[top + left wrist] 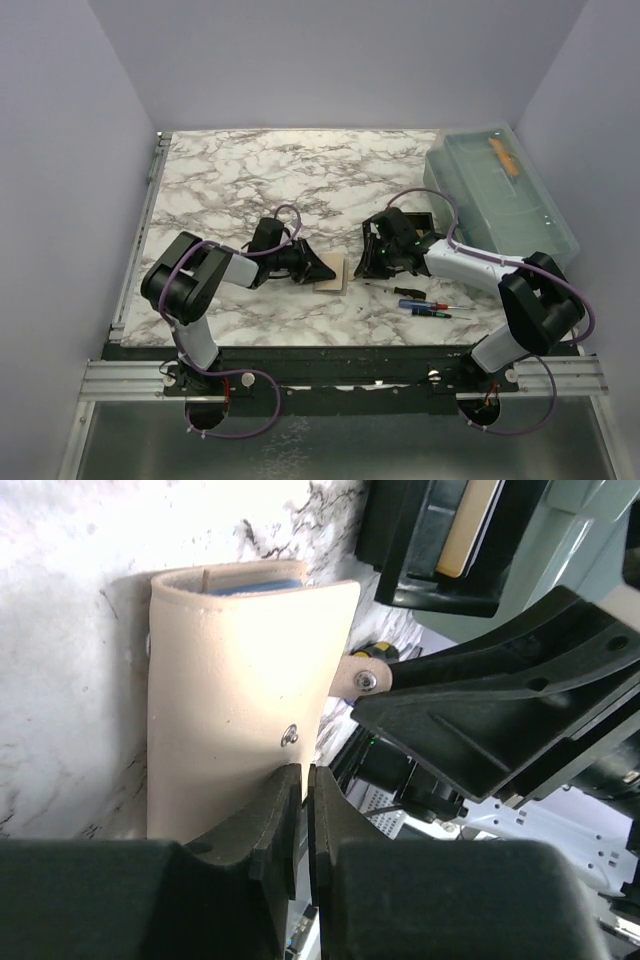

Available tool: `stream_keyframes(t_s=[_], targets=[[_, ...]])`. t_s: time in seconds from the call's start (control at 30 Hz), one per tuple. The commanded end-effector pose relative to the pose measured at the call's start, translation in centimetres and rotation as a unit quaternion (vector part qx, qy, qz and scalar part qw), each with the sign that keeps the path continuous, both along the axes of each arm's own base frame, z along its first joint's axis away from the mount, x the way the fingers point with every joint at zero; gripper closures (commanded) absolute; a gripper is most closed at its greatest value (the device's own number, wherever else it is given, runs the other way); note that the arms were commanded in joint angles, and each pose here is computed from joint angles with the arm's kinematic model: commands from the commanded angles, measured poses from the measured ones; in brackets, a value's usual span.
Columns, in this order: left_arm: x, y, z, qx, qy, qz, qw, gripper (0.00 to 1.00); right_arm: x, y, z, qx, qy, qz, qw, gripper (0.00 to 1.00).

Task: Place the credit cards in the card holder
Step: Close the card holder at the center of the board.

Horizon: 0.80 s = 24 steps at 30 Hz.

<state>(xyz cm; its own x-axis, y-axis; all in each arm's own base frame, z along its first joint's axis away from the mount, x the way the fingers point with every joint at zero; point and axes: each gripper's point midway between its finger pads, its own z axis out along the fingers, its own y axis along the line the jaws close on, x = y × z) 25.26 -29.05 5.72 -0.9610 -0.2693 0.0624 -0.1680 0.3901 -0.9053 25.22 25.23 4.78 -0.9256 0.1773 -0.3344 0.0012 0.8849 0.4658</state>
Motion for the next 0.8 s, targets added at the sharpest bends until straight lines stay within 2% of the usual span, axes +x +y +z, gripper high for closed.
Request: stream_keyframes(t_s=[0.0, 0.17, 0.37, 0.47, 0.5, 0.77], targets=[[-0.5, 0.2, -1.1, 0.015, -0.011, -0.004, 1.000, 0.87, 0.9, 0.0, 0.7, -0.009, -0.033, 0.012, 0.999, 0.72], [-0.8, 0.4, -1.9, 0.022, -0.001, -0.001, 1.000, 0.91, 1.5, 0.1, 0.7, -0.015, -0.042, 0.018, 0.999, 0.82], [-0.8, 0.7, -2.3, 0.030, -0.002, 0.006, 1.000, 0.94, 2.1, 0.3, 1.1, -0.018, -0.057, 0.027, 0.998, 0.81], [-0.9, 0.9, -2.8, 0.040, 0.007, 0.013, 0.999, 0.99, 2.2, 0.6, 1.2, -0.016, -0.065, 0.039, 0.997, 0.98], [-0.9, 1.0, -3.1, 0.044, 0.011, 0.015, 0.999, 1.00, 2.3, 0.6, 1.2, -0.014, -0.068, 0.042, 0.997, 1.00], [-1.1, 1.8, -4.8, 0.088, 0.035, 0.029, 0.995, 1.00, 2.0, 2.5, 1.6, 0.023, -0.096, 0.118, 0.988, 1.00]])
